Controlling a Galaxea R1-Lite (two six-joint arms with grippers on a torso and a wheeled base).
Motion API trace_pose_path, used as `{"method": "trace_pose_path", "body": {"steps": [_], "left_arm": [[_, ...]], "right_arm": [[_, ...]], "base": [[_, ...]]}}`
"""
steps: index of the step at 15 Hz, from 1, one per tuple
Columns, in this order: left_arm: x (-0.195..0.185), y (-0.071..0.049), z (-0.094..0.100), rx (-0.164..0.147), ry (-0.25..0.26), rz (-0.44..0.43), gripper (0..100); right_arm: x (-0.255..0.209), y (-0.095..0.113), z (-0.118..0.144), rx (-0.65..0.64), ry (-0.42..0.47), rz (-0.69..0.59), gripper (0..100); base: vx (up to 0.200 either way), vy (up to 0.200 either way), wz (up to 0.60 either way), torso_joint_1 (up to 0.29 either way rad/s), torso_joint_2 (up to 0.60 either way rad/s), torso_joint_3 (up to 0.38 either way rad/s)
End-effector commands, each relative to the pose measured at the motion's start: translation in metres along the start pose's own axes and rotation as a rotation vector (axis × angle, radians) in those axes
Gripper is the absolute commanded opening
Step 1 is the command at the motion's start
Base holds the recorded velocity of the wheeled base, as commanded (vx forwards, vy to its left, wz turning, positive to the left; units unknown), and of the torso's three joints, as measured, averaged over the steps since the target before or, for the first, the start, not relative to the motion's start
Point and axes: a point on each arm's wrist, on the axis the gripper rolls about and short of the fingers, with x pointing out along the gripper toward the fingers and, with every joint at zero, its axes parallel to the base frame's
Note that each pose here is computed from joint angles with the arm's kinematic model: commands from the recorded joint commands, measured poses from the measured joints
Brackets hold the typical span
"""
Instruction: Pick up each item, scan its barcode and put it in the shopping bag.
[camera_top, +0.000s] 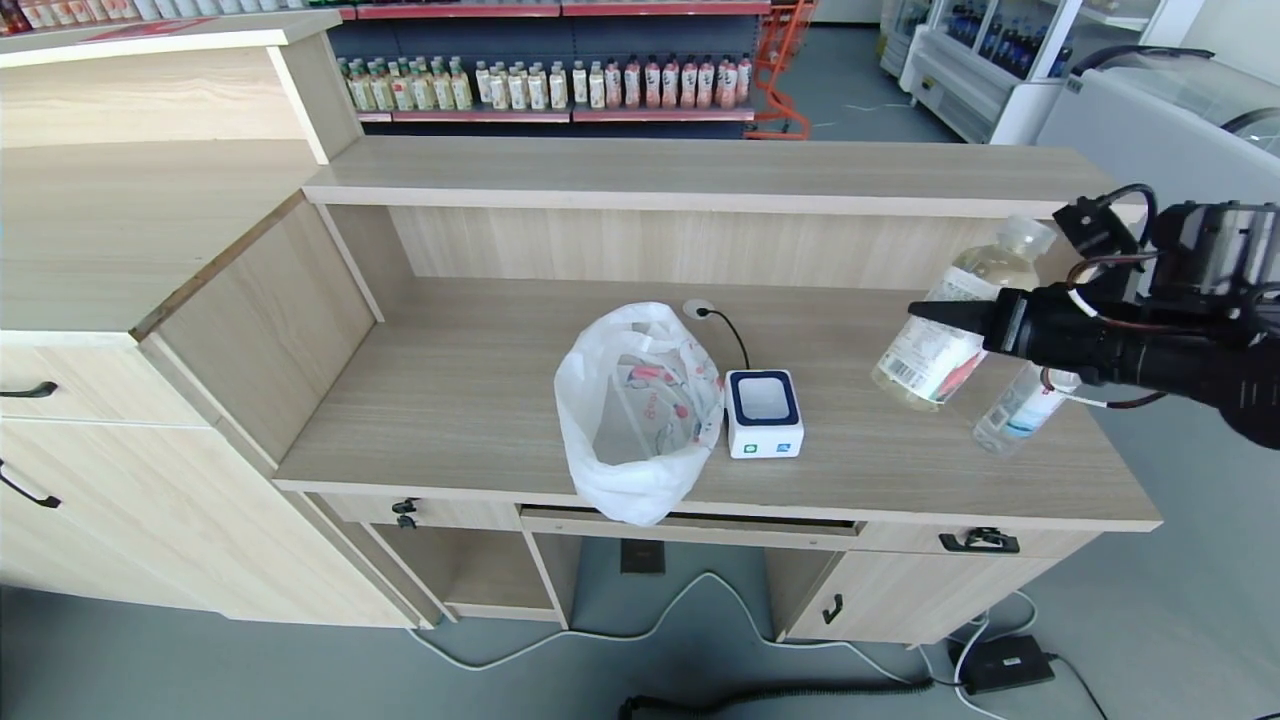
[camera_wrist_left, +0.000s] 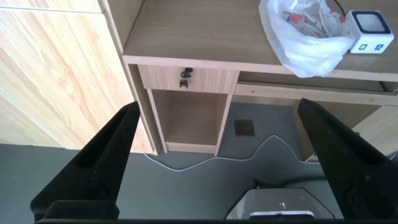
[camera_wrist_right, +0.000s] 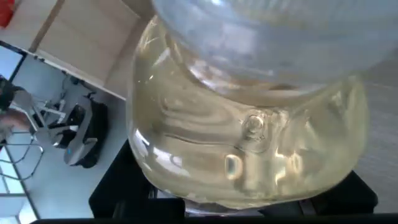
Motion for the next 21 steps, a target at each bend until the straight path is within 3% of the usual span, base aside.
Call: {"method": "trace_pose_path", "body": {"steps": [1,7,9,21], "left_arm": [[0.000,0.000,0.000,0.000,0.000,0.000,100],[0.000,0.000,0.000,0.000,0.000,0.000,100],[0.000,0.000,0.000,0.000,0.001,0.000,100],[0.000,0.000,0.000,0.000,0.001,0.000,100]], "right_arm": [[-0.107,0.086,0.029,-0.008,0.010,0.357,0],[-0.141,0.149,-0.001,-0.008,0.093,0.671,0],[-0.148,0.158,-0.004,-0.007,0.115,0.712,0],[-0.171,0.158,-0.018,-0.007,0.105,0.691,0]], "base": [[0.000,0.000,0.00,0.000,0.00,0.000],[0.000,0.000,0.00,0.000,0.00,0.000],[0.000,0.000,0.00,0.000,0.00,0.000],[0.000,0.000,0.00,0.000,0.00,0.000]]}}
